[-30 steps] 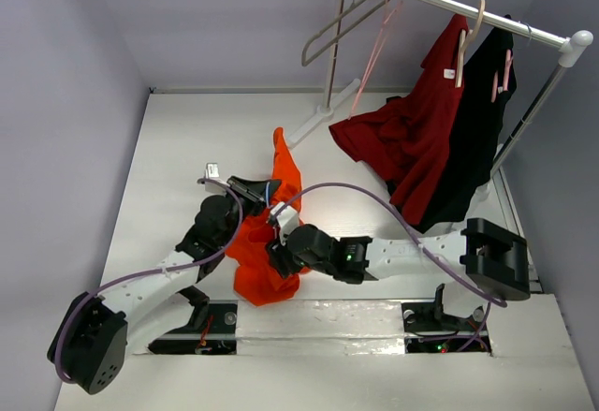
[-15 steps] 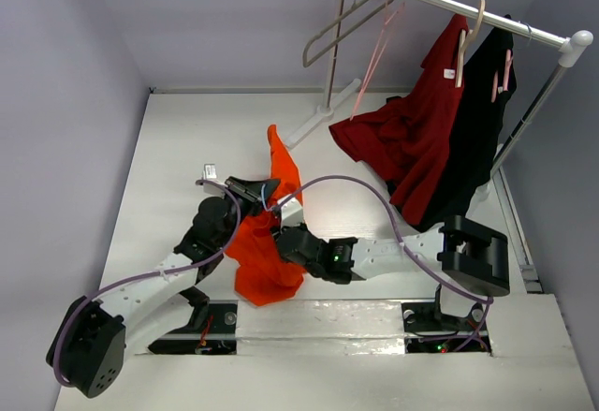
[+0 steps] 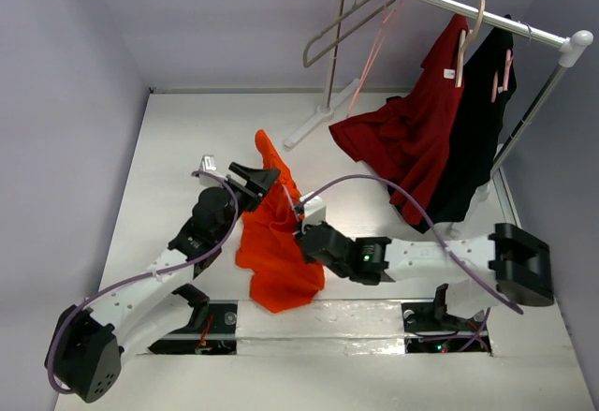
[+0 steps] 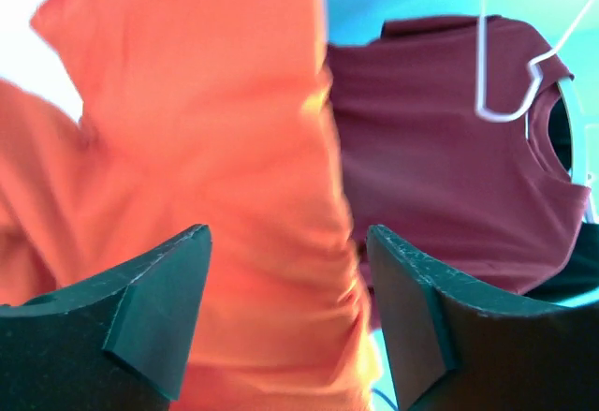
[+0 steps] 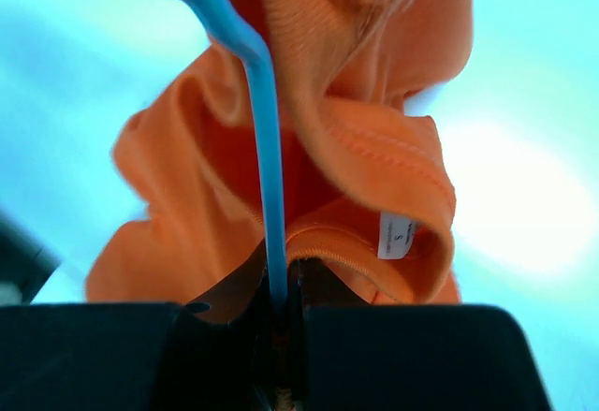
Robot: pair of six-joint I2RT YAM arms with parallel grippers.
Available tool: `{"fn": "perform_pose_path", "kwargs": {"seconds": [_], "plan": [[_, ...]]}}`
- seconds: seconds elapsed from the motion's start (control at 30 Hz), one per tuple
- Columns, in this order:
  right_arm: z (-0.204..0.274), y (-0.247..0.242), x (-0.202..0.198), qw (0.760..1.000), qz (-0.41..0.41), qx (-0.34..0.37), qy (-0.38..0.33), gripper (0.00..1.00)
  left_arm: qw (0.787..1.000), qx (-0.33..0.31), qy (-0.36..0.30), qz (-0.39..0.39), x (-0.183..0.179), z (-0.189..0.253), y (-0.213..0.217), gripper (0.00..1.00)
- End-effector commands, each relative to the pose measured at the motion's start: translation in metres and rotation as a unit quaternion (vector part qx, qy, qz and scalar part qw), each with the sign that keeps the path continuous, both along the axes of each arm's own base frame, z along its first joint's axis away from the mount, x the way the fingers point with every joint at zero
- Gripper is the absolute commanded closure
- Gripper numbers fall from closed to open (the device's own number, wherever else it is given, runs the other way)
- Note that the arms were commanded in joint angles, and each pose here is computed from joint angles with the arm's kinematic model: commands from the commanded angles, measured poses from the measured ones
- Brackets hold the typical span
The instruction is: Place the t-shirt on the hanger
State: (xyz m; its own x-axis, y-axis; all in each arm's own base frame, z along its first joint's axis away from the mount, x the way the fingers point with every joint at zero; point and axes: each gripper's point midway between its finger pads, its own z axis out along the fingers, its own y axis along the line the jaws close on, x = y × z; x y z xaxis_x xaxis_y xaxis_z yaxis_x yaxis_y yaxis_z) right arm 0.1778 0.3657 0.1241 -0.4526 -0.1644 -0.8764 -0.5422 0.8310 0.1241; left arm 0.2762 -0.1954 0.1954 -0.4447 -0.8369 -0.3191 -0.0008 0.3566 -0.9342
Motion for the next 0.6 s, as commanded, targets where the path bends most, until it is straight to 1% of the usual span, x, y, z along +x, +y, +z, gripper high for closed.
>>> {"fn": "perform_pose_path", "kwargs": {"seconds": [0.0,0.07,0.13,0.2,0.23,0.37,0.4,0.57], "plan": [[0.007,-0.015,-0.022,0.999,0.043,0.004,0.027,1.0,0.995,0.071,-0.056,0.031,0.016,0.044,0.013,0.35],[0.016,-0.025,-0.029,0.998,0.052,0.015,0.032,1.0,0.993,0.086,-0.06,0.053,0.021,0.05,0.022,0.34],[0.01,-0.032,-0.041,0.996,0.077,0.014,0.048,1.0,0.99,0.103,-0.064,0.065,0.025,0.054,0.028,0.34],[0.017,-0.036,-0.049,0.994,0.094,0.028,0.055,1.0,0.989,0.109,-0.071,0.076,0.03,0.061,0.033,0.33],[0.012,-0.042,-0.052,0.993,0.096,0.022,0.061,1.0,0.987,0.117,-0.073,0.085,0.035,0.062,0.039,0.33],[0.022,-0.048,-0.06,0.991,0.109,0.045,0.066,1.0,0.984,0.144,-0.064,0.084,0.054,0.059,0.043,0.33],[0.028,-0.05,-0.061,0.99,0.111,0.053,0.064,1.0,0.985,0.146,-0.06,0.064,0.056,0.053,0.035,0.33],[0.03,-0.055,-0.062,0.99,0.109,0.059,0.063,1.0,0.985,0.15,-0.057,0.06,0.072,0.05,0.031,0.34]]}}
